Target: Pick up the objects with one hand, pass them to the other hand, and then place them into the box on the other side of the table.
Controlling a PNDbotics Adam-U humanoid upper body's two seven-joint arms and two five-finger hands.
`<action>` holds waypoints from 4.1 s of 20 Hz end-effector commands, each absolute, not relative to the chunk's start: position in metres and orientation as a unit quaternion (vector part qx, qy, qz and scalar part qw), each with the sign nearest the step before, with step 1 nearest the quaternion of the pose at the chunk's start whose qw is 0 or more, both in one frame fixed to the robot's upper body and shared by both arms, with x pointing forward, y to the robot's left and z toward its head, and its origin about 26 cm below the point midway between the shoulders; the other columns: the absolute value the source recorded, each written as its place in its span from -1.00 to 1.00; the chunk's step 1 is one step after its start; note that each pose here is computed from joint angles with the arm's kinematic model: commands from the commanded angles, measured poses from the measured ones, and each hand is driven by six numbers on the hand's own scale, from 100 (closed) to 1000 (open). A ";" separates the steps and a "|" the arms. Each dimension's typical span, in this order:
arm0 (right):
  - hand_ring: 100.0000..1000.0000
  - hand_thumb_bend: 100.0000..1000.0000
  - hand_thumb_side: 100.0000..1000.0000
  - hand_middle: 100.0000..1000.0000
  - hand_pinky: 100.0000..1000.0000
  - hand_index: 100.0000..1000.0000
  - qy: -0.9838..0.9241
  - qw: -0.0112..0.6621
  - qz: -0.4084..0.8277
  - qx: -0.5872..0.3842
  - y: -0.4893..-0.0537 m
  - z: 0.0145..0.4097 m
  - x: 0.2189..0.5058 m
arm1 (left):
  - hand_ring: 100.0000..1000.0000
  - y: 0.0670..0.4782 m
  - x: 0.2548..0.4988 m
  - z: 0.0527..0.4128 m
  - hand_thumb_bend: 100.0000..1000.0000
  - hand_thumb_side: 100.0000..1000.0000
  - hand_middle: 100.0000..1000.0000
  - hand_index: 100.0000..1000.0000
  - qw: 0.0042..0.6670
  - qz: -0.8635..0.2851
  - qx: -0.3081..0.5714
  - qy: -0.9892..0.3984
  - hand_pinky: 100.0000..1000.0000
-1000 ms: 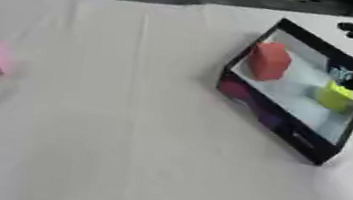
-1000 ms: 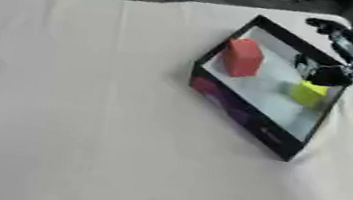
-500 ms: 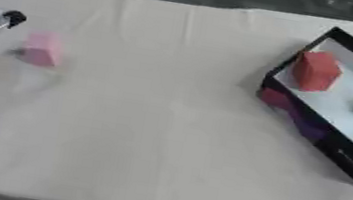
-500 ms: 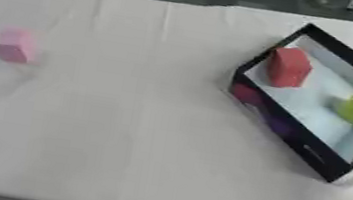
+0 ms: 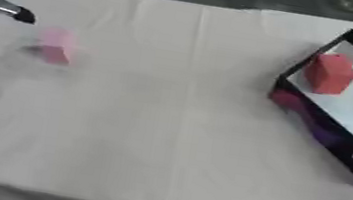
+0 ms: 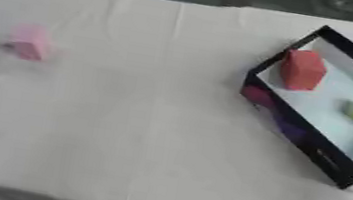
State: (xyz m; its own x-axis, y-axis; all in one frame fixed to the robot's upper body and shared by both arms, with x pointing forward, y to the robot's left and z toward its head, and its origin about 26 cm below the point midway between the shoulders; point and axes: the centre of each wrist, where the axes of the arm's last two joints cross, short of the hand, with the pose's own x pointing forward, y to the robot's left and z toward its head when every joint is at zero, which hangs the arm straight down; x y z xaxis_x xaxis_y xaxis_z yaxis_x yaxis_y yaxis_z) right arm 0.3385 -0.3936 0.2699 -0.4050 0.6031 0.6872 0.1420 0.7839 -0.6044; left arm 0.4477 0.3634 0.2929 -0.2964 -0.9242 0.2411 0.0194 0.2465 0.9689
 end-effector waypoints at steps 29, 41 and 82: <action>1.00 -1.00 -0.04 0.78 0.94 0.95 -0.826 0.453 0.261 -0.213 -0.368 0.293 0.340 | 0.68 0.380 0.487 0.299 0.37 -1.00 0.50 0.64 0.587 -0.580 0.398 -0.400 0.79; 1.00 -1.00 -0.05 0.77 0.94 0.94 -0.822 0.458 0.258 -0.218 -0.367 0.290 0.340 | 0.69 0.388 0.485 0.301 0.44 -1.00 0.51 0.65 0.614 -0.589 0.378 -0.364 0.80; 1.00 -1.00 -0.07 0.77 0.95 0.94 -0.823 0.461 0.253 -0.216 -0.368 0.285 0.340 | 0.47 0.396 0.485 0.280 -0.24 -1.00 0.24 0.01 0.633 -0.557 0.399 -0.360 0.61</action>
State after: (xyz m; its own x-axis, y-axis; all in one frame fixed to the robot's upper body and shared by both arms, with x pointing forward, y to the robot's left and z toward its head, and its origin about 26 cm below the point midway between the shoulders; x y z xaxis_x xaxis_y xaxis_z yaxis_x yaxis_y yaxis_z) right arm 0.3447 -0.3642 0.2715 -0.4637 0.5760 0.6732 0.0946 0.7877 -0.6088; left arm 0.4878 0.3925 0.2585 0.1194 -0.9927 0.0167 0.4702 0.0714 0.8797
